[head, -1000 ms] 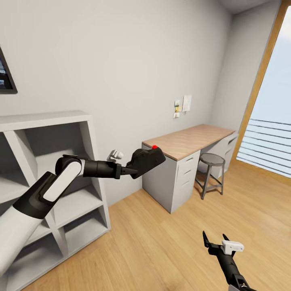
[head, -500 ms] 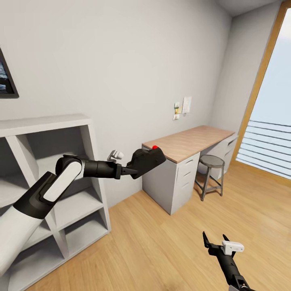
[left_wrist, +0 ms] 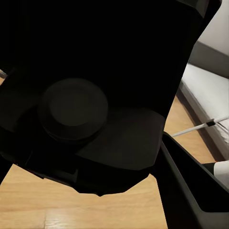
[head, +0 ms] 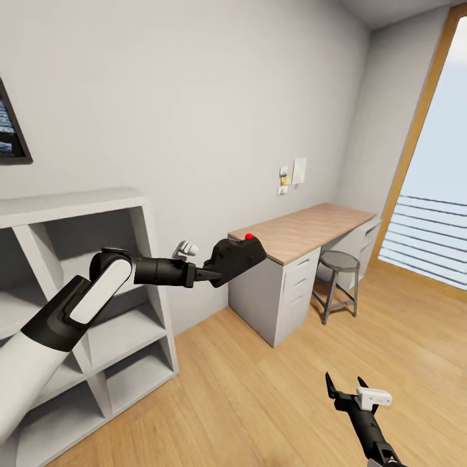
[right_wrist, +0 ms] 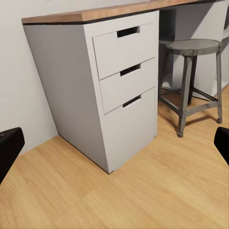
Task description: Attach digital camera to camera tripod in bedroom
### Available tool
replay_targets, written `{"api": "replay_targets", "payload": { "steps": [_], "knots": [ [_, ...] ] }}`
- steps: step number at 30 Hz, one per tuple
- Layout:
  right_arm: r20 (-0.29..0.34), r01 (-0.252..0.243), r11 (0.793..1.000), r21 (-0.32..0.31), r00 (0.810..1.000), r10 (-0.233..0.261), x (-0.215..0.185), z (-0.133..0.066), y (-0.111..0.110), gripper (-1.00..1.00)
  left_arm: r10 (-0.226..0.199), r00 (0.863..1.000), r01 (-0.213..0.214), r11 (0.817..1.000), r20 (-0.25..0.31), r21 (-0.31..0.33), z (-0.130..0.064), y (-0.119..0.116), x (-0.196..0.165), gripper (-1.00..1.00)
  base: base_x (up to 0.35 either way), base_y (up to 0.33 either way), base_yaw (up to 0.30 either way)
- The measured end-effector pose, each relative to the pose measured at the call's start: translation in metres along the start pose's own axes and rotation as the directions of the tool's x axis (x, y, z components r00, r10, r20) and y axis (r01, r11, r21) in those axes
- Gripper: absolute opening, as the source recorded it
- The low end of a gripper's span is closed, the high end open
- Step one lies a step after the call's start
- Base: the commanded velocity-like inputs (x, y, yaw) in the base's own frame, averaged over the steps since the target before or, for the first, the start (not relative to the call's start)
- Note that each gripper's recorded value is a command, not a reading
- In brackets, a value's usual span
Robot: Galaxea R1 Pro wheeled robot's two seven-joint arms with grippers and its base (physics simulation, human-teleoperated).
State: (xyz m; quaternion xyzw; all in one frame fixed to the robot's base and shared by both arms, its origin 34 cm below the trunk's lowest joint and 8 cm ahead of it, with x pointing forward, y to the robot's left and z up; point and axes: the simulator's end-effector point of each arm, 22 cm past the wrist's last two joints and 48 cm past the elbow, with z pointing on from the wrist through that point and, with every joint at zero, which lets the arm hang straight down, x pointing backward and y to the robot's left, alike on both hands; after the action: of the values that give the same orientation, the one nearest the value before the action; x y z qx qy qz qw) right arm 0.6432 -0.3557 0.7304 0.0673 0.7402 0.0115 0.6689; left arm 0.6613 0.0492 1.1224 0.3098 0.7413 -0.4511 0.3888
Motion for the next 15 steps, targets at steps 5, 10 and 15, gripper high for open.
{"api": "replay_targets", "payload": {
  "steps": [5, 10, 15],
  "knots": [
    [0.000, 0.000, 1.000, 0.000, 1.000, 0.000, -0.008, -0.001, 0.001, 1.00, 0.000, 1.000, 0.000, 1.000, 0.000, 0.000, -0.002, -0.003, -0.007, -1.00, 0.000, 0.000, 0.000],
    [-0.001, 0.000, 1.000, 0.000, 1.000, 0.000, -0.015, -0.002, 0.002, 1.00, 0.000, 1.000, 0.000, 1.000, 0.000, 0.001, -0.004, -0.007, -0.013, -1.00, 0.000, 0.000, 0.000],
    [-0.001, 0.000, 1.000, 0.000, 1.000, 0.000, -0.023, -0.003, 0.002, 1.00, -0.001, 1.000, 0.001, 1.000, 0.000, 0.000, -0.007, -0.010, -0.020, -1.00, 0.000, 0.000, 0.000]
  ]
}}
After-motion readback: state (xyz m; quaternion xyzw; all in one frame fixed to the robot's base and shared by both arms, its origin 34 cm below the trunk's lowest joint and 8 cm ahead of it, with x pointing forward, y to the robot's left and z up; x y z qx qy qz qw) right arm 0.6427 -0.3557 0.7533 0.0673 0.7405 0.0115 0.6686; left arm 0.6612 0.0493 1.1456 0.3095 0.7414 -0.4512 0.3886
